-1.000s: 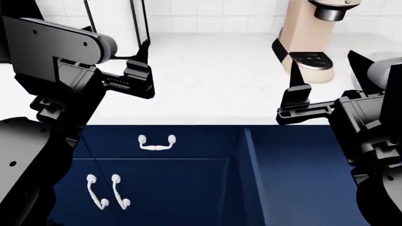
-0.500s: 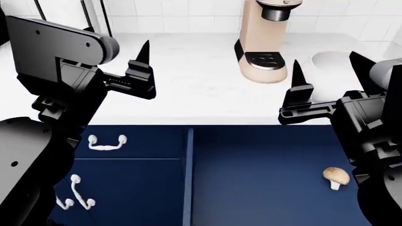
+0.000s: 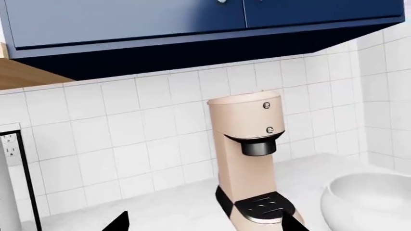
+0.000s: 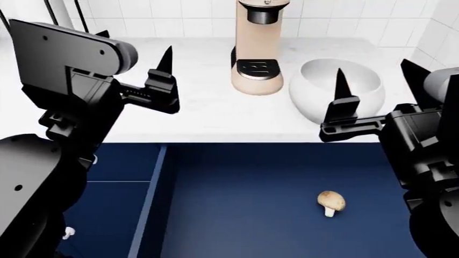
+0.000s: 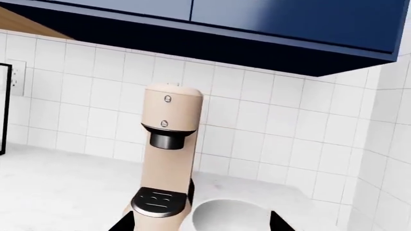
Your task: Place the bar in the bowl and close the drawer.
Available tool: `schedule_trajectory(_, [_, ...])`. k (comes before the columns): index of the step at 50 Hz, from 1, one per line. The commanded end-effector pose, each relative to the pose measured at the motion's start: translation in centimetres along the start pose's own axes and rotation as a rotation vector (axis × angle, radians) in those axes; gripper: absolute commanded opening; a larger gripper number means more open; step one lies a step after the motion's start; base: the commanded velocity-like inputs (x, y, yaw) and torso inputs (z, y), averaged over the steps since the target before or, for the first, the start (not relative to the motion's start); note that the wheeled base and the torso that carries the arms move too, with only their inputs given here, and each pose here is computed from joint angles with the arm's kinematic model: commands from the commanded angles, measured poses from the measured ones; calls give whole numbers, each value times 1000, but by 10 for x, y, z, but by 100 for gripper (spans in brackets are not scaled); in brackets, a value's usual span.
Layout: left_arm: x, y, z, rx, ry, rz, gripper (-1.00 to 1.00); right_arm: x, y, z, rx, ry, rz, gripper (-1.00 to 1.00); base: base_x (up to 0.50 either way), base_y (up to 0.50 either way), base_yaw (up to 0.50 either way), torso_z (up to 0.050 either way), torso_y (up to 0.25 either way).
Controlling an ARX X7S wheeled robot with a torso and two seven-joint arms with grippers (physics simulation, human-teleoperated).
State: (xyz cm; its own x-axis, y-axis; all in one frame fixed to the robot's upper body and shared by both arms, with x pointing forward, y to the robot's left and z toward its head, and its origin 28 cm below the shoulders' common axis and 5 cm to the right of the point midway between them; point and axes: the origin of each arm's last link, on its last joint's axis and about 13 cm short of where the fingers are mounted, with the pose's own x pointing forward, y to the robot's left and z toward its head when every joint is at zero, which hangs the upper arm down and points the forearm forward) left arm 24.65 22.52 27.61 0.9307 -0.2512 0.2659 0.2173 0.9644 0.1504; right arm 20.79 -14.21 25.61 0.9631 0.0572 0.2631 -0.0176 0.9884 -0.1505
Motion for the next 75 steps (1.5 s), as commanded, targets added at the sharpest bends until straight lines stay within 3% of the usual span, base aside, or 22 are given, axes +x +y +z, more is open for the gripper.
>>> schedule_trajectory(1, [0,2,1,-4,-17,14,100,0,-1,1,-3,13,23,100,0,0,0,0,0])
schedule_trajectory(12, [-1,2,-1,-9,-14,16,100,0,-24,2,-92,192,86,100,0,0,0,0,0])
schedule_trajectory(17, [-1,1,-3,-8,-10,11,100,-8,-31,-5,-112,320,183,100,0,0,0,0,0])
schedule_trajectory(27, [-2,1,-8,-14,-2,6,100,-25,-32,-17,-157,484,333,100,0,0,0,0,0])
schedule_trajectory(38, [-2,2,-10,-24,0,11,100,-44,-25,-21,-211,578,448,100,0,0,0,0,0])
schedule_trajectory(45, [-3,2,-12,-28,6,12,100,-58,-20,-34,-200,647,522,100,0,0,0,0,0])
schedule_trajectory(63, [-3,-2,-14,-35,11,-5,100,-79,-14,-37,-105,689,685,100,0,0,0,0,0])
schedule_trajectory(75, [-4,-2,-16,-34,17,-7,100,-86,-12,-49,-66,717,735,100,0,0,0,0,0])
